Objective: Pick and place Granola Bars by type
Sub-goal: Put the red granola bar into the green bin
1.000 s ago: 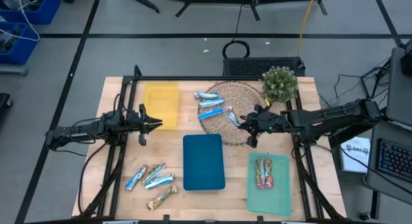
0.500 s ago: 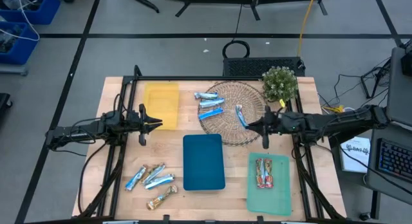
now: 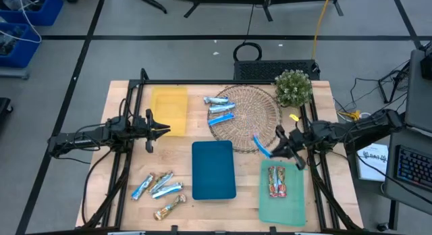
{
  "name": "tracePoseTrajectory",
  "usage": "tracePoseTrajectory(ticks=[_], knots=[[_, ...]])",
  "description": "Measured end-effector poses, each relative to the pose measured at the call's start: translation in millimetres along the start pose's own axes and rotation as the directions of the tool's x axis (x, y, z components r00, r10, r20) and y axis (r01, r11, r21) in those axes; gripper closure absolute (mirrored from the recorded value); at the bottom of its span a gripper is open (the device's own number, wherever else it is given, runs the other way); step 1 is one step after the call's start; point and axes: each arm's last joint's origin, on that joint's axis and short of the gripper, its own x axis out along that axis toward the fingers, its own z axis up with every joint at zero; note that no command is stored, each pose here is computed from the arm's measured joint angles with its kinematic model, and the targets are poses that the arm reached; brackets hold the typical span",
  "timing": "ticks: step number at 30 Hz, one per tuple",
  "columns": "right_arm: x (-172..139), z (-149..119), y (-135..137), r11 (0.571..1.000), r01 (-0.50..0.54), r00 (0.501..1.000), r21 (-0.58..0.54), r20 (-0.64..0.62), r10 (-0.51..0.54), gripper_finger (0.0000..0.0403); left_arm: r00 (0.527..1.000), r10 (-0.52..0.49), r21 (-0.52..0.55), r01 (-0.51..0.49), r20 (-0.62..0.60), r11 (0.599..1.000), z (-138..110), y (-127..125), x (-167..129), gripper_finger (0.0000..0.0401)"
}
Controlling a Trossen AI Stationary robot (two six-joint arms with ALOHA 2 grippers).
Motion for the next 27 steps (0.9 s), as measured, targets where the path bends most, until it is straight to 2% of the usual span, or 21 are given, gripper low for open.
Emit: tracePoseTrajectory(ticks=[4, 6, 9, 15, 21, 27], knots=[[1, -1, 11, 0.991, -0.134, 0.991, 0.02, -0.014, 0.135, 0.04, 1.0, 0.0, 0.0, 0.0, 0.0, 1.0, 0, 0, 0, 0.0334], [1, -2, 15, 0.98, -0.191, 0.981, 0.063, -0.03, 0.193, 0.04, 1.0, 0.0, 0.0, 0.0, 0.0, 1.0, 0, 0, 0, 0.0334], [2, -7, 20, 0.963, -0.218, 0.97, 0.157, -0.075, 0.232, 0.04, 1.0, 0.0, 0.0, 0.0, 0.001, 1.0, 0, 0, 0, 0.0334], [6, -25, 26, 0.925, -0.078, 0.961, 0.372, -0.219, 0.169, 0.0401, 1.0, 0.0, 0.0, 0.0, 0.0, 1.0, 0, 0, 0, 0.0334], [11, -38, 39, 0.825, 0.034, 0.939, 0.564, -0.301, 0.167, 0.0402, 1.0, 0.0, 0.0, 0.0, 0.0, 1.0, 0, 0, 0, 0.0334], [13, -49, 52, 0.745, 0.128, 0.923, 0.654, -0.355, 0.152, 0.0402, 1.0, 0.0, 0.0, 0.0, 0.0, 1.0, 0, 0, 0, 0.0334]])
